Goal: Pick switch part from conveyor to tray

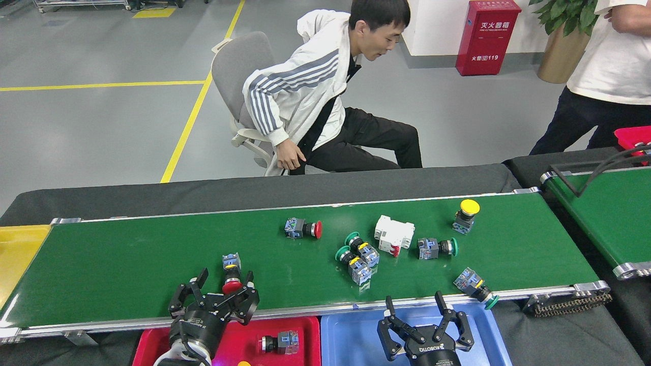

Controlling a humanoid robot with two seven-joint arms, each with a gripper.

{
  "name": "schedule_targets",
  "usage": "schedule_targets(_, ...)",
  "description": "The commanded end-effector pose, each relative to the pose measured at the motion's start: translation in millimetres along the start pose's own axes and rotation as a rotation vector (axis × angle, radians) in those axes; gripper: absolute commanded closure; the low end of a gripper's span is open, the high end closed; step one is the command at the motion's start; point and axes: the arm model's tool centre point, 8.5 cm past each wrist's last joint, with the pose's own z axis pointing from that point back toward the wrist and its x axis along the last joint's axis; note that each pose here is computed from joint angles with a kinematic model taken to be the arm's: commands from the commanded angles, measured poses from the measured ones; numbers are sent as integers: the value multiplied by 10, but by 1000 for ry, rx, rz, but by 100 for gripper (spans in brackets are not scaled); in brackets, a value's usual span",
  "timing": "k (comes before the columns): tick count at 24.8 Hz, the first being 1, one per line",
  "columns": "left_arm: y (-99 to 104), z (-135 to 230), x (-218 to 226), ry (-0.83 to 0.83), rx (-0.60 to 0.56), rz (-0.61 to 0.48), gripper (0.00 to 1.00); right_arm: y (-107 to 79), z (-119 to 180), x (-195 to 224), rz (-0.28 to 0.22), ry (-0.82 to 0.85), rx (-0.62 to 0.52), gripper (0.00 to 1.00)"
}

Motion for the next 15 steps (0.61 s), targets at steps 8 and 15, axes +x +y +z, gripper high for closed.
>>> schedule_targets(8,13,52,-69,4,52,-16,97,-109,-353,385,54,-175,73,0)
schedule_targets(15,-40,835,58,-466,82,-126,83,-111,-672,700,38,-202,106,0)
